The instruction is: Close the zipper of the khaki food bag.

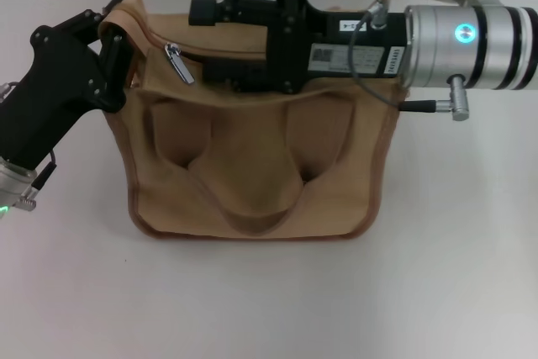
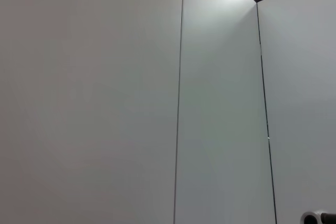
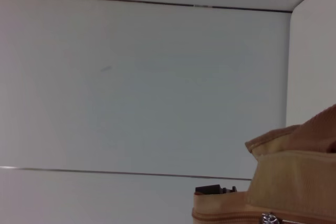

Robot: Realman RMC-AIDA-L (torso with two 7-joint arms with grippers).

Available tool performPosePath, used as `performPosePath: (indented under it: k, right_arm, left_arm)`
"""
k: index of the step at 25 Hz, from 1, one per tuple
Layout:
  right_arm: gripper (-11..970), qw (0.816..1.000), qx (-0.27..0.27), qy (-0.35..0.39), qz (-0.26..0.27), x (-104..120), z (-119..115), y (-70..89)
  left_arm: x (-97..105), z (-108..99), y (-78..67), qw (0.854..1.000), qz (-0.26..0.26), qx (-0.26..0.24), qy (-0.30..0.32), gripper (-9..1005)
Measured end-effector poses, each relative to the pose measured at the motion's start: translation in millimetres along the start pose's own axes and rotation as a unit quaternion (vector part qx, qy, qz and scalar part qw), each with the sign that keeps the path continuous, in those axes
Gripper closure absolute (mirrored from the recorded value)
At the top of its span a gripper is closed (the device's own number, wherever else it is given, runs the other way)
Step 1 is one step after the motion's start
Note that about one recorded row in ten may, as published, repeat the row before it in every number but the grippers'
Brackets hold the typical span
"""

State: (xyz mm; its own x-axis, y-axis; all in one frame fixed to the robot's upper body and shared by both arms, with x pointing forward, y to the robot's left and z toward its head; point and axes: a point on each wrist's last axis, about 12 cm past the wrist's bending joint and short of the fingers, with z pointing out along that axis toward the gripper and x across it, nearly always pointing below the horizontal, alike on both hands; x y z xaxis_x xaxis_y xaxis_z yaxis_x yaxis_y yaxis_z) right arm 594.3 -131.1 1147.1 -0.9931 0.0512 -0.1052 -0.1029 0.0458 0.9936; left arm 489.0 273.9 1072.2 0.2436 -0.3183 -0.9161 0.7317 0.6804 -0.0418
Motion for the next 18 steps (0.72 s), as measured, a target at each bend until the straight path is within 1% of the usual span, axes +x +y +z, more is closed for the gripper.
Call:
performPosePath:
  k: [2, 3, 4, 7, 8, 9, 12, 13, 14, 16, 17, 18]
  right_arm:
    - [170, 1.0, 0.01, 0.011, -0.016, -0.4, 5.7, 1.3]
    - [170, 0.999, 0.018, 0.02, -0.035, -0.7, 10.1, 2.2]
    - [170, 0.999, 0.018, 0.02, -0.035, -0.7, 10.1, 2.2]
    - [170, 0.997, 0.022, 0.02, -0.066, -1.5, 12.0, 2.0]
    - [170, 0.996, 0.024, 0.016, -0.086, -2.4, 12.4, 1.5]
    - [170, 0.996, 0.024, 0.016, -0.086, -2.4, 12.4, 1.5]
    - [170, 0.993, 0.025, 0.01, -0.118, -4.2, 12.2, 1.3]
    - [170, 0.99, 0.026, 0.01, -0.139, -4.8, 12.4, 1.9]
    - [170, 0.99, 0.026, 0.01, -0.139, -4.8, 12.4, 1.9]
    - [170, 0.987, 0.025, 0.014, -0.159, -5.1, 13.1, 3.6]
    - [170, 0.985, 0.024, 0.018, -0.173, -5.0, 13.9, 5.1]
    - [171, 0.979, 0.022, 0.029, -0.201, -3.5, 16.1, 6.9]
  left_arm:
    - [0.2, 2.2, -0.4, 1.0, -0.002, 0.002, -0.002, 946]
    - [0.2, 3.2, -0.4, 1.0, -0.002, 0.003, -0.003, 946]
    - [0.2, 3.7, -0.4, 1.0, -0.003, 0.004, -0.003, 946]
    - [0.4, 5.2, -0.7, 1.0, -0.004, 0.005, -0.004, 945]
    - [0.5, 5.4, -0.9, 1.0, -0.005, 0.005, -0.005, 944]
    - [0.6, 5.5, -0.9, 1.0, -0.005, 0.005, -0.005, 944]
    - [0.5, 5.7, -0.9, 1.0, -0.005, 0.005, -0.006, 943]
    - [0.4, 6.3, -0.8, 1.0, -0.005, 0.006, -0.006, 942]
    - [0.3, 6.9, -0.7, 1.0, -0.005, 0.007, -0.007, 942]
    - [0.0, 8.5, -0.5, 1.0, -0.004, 0.009, -0.008, 941]
    - [0.0, 9.1, -0.4, 1.0, -0.004, 0.01, -0.008, 941]
    - [0.0, 9.8, -0.4, 1.0, -0.004, 0.01, -0.009, 940]
